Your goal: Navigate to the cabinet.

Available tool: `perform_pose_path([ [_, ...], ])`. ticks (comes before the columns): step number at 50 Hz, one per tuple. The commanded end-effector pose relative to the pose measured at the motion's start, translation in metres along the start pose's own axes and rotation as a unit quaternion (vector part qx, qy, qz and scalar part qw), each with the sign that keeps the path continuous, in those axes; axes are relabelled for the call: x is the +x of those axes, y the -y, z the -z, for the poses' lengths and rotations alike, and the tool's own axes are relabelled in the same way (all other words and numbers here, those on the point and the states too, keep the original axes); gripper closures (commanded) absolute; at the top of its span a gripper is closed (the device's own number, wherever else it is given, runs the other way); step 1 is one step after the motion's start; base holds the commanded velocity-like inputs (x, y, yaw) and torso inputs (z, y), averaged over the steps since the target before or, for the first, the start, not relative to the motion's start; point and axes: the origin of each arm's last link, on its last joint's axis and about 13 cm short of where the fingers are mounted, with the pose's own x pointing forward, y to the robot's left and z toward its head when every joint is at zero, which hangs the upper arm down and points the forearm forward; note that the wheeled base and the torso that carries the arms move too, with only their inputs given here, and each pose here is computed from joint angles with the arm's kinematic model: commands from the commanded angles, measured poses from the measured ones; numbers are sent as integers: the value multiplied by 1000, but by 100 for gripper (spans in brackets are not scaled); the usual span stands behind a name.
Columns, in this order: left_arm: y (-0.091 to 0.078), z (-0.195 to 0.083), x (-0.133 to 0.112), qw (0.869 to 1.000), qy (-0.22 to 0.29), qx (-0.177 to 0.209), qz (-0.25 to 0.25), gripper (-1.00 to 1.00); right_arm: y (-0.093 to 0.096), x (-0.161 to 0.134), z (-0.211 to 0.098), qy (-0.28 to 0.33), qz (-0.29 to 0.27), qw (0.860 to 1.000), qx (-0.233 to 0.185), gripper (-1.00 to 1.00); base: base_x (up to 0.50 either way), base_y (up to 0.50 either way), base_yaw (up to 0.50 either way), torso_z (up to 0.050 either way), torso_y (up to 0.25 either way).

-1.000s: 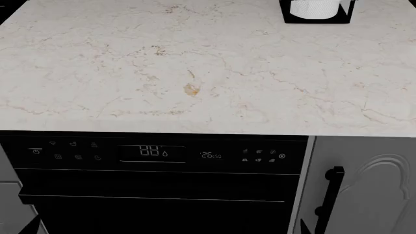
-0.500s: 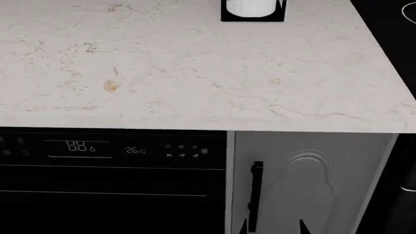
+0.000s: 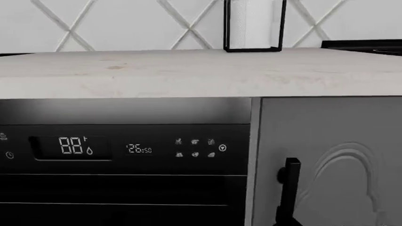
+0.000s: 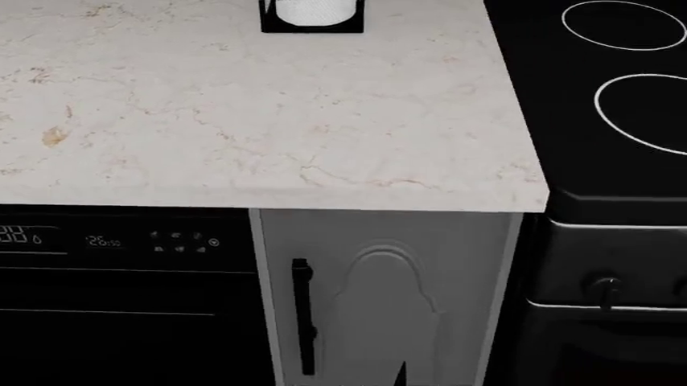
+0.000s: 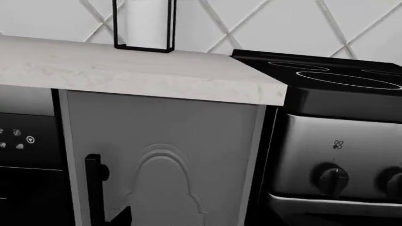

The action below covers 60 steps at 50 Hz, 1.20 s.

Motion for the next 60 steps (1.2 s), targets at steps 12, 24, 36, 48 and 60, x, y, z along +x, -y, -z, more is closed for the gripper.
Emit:
perform_pose_path([
  [12, -1, 1, 1, 1000, -1, -1, 2, -100, -1, 1, 1, 1, 0, 1000, -1, -100, -24, -500, 0, 0, 0],
  [24, -1, 1, 2, 1000, -1, -1, 0, -100, -1, 1, 1, 0, 0, 1000, 0, -100, -24, -500, 0, 0, 0],
  [36, -1, 2, 2, 1000, 0, -1, 1, -100, 0, 2, 2, -1, -1, 1000, 0, -100, -24, -500, 0, 0, 0],
  [48, 0, 1, 1, 1000, 0, 0, 1, -100, 0, 2, 2, -1, -2, 1000, -1, -100, -21, -500, 0, 0, 0],
  [60, 0, 1, 1, 1000, 1, 0, 1, -100, 0, 1, 1, -1, -2, 1000, -1, -100, -22, -500, 0, 0, 0],
])
